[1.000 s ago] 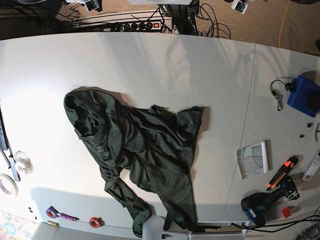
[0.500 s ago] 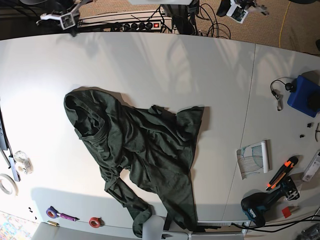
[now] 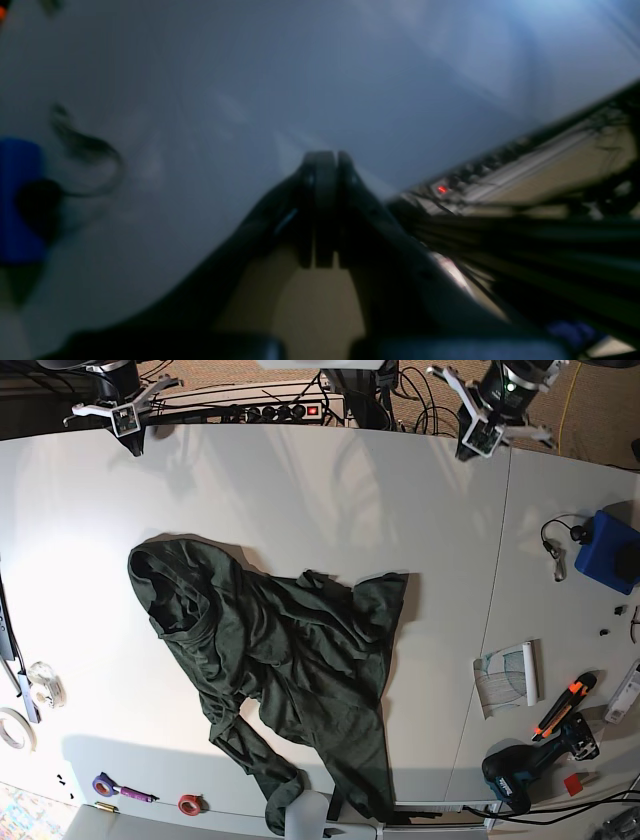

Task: Layout the t-shirt on the table in an organized manner, then fold the t-shirt properly
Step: 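Move both grippers down toward the crumpled dark green shirt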

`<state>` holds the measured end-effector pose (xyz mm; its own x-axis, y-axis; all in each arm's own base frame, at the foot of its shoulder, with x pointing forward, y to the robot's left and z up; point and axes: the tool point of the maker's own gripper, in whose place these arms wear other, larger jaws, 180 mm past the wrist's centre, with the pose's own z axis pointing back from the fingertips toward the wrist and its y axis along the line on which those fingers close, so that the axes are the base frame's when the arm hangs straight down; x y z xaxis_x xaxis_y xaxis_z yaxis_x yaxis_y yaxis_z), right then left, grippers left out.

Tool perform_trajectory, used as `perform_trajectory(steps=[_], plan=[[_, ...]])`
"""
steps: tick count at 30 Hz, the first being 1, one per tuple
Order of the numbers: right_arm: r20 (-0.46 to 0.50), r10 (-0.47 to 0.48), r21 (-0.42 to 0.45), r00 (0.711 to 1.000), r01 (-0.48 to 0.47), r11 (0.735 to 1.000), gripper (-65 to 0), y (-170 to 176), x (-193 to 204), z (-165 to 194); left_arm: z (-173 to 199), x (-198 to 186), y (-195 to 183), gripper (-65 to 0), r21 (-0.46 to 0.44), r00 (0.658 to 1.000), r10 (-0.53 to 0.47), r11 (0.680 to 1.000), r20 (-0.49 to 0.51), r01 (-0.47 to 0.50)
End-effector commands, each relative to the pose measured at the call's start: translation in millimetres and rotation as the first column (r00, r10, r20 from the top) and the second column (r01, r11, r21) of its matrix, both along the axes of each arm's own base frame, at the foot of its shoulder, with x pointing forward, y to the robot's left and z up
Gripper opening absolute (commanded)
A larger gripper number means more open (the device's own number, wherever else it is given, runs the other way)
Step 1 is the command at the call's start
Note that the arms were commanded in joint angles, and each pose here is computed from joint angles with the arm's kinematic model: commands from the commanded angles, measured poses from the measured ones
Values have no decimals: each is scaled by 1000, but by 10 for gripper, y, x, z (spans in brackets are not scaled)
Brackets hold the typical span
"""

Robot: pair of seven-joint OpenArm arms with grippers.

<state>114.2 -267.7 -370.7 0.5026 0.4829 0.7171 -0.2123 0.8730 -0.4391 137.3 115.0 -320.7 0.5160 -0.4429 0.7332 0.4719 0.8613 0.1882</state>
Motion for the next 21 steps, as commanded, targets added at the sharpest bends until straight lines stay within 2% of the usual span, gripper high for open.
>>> perform_trajectory(steps=[1, 7, 16, 21], plan=[[41, 1, -6, 999, -1, 1000, -650, -8, 57, 92, 80, 43, -6, -647, 4, 999, -9, 1000, 37, 9], [98, -21, 14, 995, 20, 1000, -650, 30, 208, 141, 84, 227, 67, -647, 60, 996, -15, 998, 91, 9], [232, -26, 26, 972, 20, 999, -650, 56, 634, 344, -270, 516, 362, -647, 111, 994, 71, 991, 87, -81], [282, 12, -6, 959, -10, 1000, -650, 98, 906, 451, -302, 696, 385, -647, 78, 989, 83, 993, 123, -93]])
